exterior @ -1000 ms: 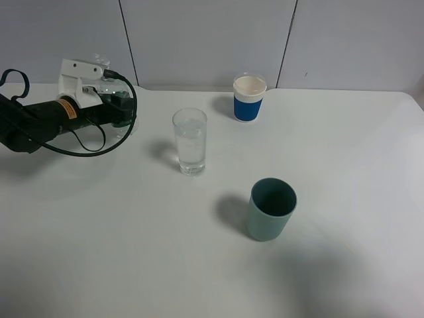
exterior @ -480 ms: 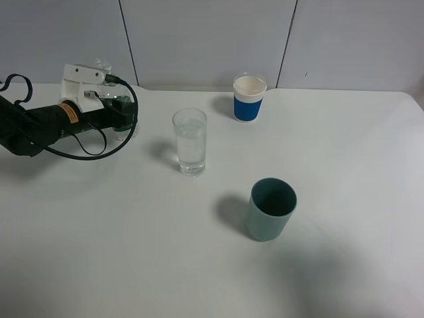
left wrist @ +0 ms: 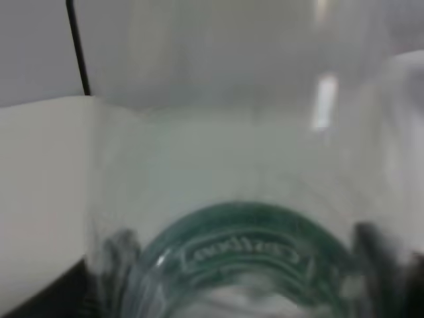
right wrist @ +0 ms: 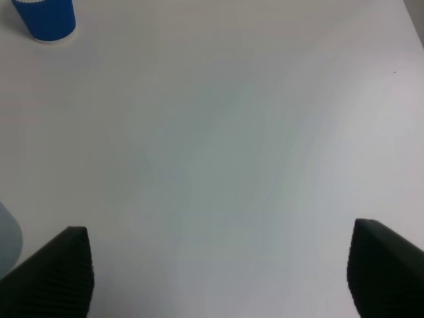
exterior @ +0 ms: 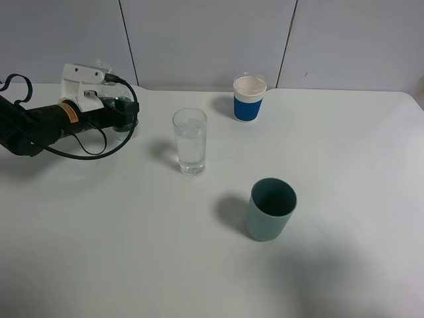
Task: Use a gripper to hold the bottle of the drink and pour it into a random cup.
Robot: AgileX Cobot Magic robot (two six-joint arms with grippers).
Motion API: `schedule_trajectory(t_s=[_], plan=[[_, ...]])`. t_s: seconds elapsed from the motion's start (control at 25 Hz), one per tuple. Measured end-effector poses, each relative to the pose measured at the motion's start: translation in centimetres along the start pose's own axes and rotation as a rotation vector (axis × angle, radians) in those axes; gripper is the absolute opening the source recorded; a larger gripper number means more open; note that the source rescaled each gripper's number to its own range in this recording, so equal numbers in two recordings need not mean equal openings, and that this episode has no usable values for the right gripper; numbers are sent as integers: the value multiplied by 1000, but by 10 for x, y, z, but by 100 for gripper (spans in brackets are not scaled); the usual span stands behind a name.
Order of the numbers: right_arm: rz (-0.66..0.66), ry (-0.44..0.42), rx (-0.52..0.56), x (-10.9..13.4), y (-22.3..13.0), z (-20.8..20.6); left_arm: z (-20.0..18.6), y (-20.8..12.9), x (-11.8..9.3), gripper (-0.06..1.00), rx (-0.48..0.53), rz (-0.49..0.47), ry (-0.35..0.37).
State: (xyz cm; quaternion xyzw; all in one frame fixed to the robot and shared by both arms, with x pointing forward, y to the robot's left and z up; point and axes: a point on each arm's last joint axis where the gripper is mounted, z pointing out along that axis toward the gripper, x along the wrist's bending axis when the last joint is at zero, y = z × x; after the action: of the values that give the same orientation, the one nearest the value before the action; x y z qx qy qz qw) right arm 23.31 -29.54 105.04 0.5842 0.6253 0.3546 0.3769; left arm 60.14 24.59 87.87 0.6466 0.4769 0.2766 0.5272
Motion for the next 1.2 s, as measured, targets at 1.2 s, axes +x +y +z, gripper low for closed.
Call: schedule_trajectory(t_s=[1.2], plan=[[0, 0, 0, 0, 0, 0, -124, 40, -30, 62, -74, -38, 210]])
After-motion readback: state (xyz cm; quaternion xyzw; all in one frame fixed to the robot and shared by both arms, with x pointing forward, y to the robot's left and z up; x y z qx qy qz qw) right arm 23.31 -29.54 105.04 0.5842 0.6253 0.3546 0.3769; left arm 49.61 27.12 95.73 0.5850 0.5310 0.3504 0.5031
